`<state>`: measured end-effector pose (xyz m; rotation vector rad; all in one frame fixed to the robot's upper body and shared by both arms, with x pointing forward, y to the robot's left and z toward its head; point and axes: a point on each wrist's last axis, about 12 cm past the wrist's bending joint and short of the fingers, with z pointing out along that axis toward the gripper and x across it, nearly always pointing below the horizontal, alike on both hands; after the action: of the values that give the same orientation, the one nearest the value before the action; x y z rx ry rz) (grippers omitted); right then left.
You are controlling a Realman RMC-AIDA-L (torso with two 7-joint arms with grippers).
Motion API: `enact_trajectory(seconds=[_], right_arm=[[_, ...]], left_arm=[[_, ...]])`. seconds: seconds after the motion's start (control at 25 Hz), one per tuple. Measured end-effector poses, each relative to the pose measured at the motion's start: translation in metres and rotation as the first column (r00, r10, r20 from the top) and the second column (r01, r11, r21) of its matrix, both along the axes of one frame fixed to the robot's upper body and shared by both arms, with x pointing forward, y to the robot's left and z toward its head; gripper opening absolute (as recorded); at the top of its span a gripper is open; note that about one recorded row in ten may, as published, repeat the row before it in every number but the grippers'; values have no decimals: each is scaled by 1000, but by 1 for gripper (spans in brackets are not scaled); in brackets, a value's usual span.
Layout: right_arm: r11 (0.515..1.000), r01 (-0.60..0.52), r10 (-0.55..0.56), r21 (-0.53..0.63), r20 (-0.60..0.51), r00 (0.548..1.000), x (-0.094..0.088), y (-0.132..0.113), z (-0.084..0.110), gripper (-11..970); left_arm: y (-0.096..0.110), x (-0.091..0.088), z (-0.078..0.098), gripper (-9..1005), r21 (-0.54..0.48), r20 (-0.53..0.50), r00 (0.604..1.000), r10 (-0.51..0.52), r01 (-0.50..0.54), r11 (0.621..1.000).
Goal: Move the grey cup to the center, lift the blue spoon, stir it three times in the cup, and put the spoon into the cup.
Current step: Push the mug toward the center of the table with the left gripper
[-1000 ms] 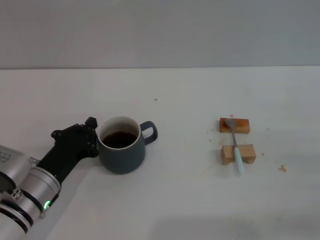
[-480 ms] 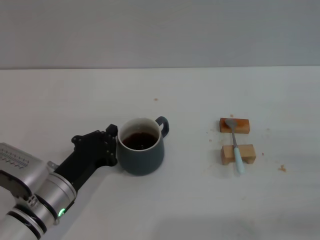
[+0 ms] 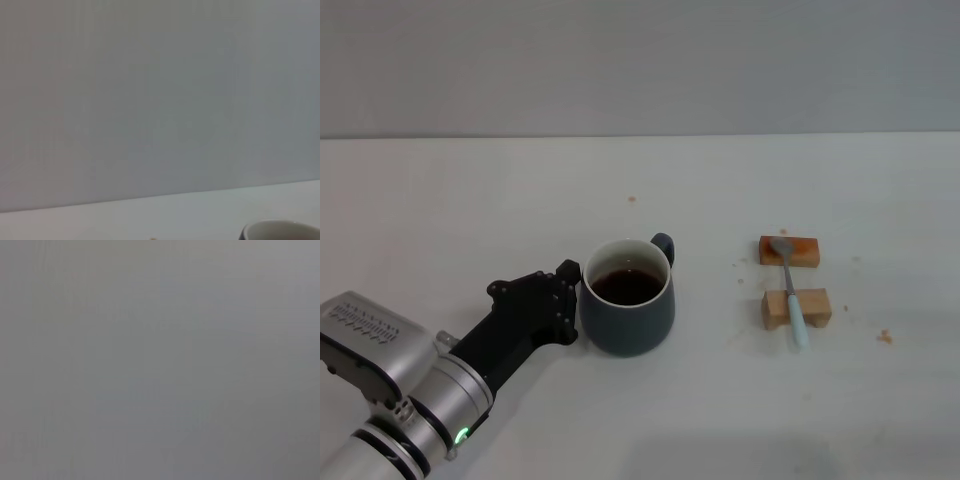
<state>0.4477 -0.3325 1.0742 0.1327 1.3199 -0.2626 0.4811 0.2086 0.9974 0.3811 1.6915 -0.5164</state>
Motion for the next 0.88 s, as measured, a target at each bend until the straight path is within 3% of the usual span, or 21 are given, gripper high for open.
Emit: enact_trajectory(seconds=[0.64, 0.88], right_arm=[[1000, -11, 11, 4, -4, 1000, 1, 2, -1, 840], [998, -57, 58, 19, -22, 998, 0, 16, -7, 841]], left_arm=[[-4, -4, -1, -2, -21, -24, 1000, -1, 1, 1000], [33, 8, 2, -2, -23, -8, 988, 157, -157, 987]])
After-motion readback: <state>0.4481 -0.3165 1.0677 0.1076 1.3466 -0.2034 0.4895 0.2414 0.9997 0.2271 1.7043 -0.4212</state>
